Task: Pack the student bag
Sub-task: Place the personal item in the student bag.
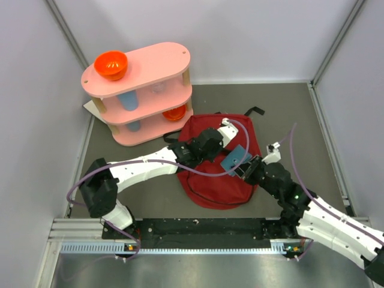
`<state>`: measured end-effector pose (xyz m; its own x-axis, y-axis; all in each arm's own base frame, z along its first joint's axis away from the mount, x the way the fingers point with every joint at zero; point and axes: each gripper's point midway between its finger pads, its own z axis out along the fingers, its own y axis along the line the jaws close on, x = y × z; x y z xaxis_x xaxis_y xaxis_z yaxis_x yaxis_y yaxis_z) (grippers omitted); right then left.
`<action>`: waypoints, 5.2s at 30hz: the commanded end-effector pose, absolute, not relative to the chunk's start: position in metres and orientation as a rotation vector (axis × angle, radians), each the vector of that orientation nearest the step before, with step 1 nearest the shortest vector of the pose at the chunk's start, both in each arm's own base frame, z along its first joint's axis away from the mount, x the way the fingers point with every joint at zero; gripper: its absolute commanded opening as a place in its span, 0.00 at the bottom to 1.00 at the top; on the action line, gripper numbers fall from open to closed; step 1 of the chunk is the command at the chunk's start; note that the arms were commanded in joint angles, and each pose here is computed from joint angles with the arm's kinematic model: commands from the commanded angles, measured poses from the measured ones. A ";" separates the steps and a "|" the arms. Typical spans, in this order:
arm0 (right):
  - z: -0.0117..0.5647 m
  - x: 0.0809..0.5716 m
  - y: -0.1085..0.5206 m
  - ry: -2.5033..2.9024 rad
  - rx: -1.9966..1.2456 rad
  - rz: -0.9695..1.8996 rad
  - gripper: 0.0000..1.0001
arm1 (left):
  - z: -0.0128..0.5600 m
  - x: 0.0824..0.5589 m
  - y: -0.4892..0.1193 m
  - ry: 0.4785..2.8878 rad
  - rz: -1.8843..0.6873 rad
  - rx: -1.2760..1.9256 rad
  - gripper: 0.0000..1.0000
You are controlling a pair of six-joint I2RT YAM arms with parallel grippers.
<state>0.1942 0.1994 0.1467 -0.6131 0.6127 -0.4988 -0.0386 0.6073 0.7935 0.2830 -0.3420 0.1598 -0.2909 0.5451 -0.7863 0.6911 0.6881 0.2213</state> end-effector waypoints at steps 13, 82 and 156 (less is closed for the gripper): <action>0.162 0.192 0.269 2.026 0.445 1.470 0.00 | 0.224 0.283 -0.363 1.901 -0.406 0.786 0.00; 0.210 0.300 0.208 1.672 0.642 1.323 0.00 | 0.249 0.243 -0.388 1.955 -0.658 0.800 0.00; 0.109 0.271 0.190 2.067 0.491 0.762 0.52 | 0.229 0.255 -0.332 2.043 -0.508 0.512 0.62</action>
